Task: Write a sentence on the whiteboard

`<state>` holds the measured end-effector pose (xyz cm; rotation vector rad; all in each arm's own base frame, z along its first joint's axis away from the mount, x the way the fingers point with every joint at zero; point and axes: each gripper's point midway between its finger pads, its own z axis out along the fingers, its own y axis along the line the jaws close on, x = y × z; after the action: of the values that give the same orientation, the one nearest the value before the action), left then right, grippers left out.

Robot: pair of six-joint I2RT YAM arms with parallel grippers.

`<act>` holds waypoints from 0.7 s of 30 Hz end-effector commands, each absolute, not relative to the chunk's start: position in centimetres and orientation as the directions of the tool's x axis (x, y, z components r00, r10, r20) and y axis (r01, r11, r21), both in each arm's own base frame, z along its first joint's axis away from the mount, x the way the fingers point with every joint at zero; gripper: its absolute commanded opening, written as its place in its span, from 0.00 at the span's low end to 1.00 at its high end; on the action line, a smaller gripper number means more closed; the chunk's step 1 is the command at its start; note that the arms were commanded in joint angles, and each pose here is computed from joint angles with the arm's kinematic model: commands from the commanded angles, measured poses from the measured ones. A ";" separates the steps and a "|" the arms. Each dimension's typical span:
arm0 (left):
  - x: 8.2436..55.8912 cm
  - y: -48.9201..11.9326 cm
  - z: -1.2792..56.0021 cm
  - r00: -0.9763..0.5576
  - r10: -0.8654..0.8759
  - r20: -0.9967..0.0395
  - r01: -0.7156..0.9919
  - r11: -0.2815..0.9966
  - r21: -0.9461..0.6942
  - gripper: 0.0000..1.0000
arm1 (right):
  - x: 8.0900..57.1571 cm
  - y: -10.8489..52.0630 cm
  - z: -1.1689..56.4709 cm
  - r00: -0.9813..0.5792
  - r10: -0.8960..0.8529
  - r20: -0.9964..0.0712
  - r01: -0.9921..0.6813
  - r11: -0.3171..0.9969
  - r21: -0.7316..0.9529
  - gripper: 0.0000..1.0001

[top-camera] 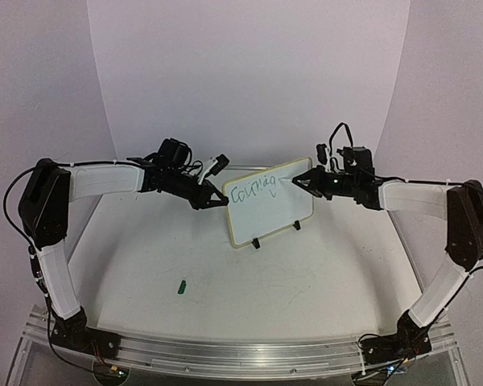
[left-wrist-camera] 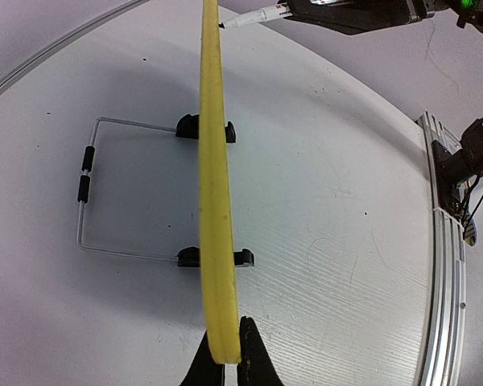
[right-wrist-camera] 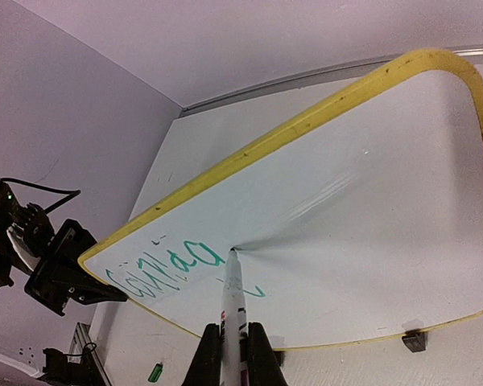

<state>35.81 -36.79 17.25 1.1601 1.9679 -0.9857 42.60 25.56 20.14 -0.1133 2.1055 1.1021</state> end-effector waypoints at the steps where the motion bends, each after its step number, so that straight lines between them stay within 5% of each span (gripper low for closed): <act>1: 35.5 -37.4 16.4 -0.403 0.448 -0.798 0.906 0.316 -0.280 0.00 | 44.0 25.3 21.2 -0.687 0.274 -0.673 -0.397 0.633 0.664 0.00; 21: 35.5 -37.4 16.5 -0.401 0.447 -0.799 0.907 0.315 -0.279 0.00 | 44.3 24.4 23.6 -0.652 0.301 -0.696 -0.417 0.624 0.661 0.00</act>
<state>35.82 -36.84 17.27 1.1602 1.9674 -0.9871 43.58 24.22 19.85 -0.0592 2.1066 1.0669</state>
